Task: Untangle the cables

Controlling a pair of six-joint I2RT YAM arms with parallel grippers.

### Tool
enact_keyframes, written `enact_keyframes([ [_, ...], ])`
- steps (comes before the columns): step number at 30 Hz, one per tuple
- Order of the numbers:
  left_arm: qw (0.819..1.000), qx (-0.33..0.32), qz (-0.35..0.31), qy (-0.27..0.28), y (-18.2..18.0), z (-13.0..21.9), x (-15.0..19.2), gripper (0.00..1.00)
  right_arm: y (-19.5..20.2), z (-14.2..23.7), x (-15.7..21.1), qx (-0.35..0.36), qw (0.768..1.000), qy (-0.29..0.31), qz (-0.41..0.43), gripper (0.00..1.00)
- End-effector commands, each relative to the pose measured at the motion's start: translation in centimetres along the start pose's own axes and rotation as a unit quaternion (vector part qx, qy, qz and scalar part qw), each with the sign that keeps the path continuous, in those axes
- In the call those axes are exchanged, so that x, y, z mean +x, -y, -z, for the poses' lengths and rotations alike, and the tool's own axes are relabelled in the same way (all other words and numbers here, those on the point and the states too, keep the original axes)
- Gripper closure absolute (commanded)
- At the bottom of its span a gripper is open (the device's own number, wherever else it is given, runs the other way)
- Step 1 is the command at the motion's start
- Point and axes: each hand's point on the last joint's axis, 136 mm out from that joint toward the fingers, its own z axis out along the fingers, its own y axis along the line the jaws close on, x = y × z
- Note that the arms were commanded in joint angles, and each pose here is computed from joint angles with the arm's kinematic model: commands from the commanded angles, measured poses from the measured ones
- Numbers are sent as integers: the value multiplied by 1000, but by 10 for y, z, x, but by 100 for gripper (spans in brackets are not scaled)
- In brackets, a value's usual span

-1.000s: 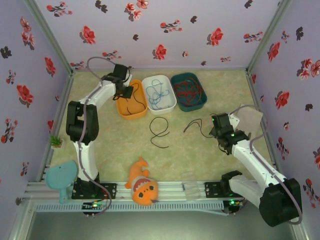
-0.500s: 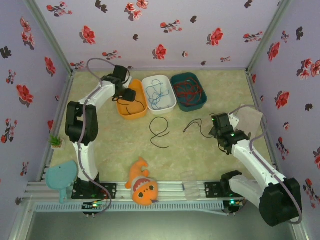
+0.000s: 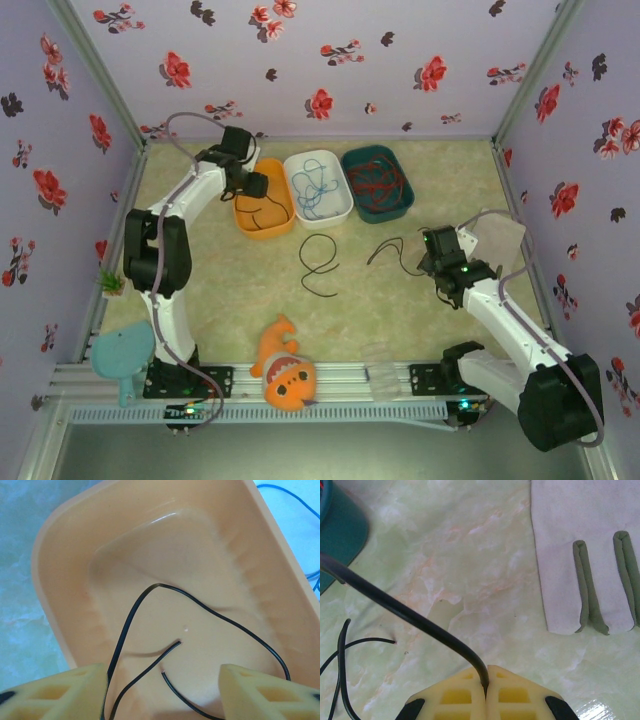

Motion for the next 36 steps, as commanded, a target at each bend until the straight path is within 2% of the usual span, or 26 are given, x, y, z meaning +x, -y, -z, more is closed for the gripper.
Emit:
enact_keyframes([
  [1,1000,-4,9,-14,-4,-6,2,46,-6,4,-10,-14,1000,15,-13,100],
  [7,1000,-14,4,-21,-8,-14,5,47,-7,2,-9,-14,1000,13,-13,100],
  [12,1000,-14,3,-28,-7,-26,7,56,-10,2,-10,-17,1000,12,-13,100],
  [22,1000,10,11,-25,3,-43,5,58,-18,9,-19,-27,1000,16,-2,100],
  [25,999,36,22,-7,12,-33,-1,56,-21,13,-25,-33,999,22,0,100],
  [31,997,62,29,36,27,8,-13,43,-42,30,-31,-88,996,21,16,100],
  [36,990,105,31,84,47,52,-17,38,-73,58,-41,-177,984,24,26,100],
])
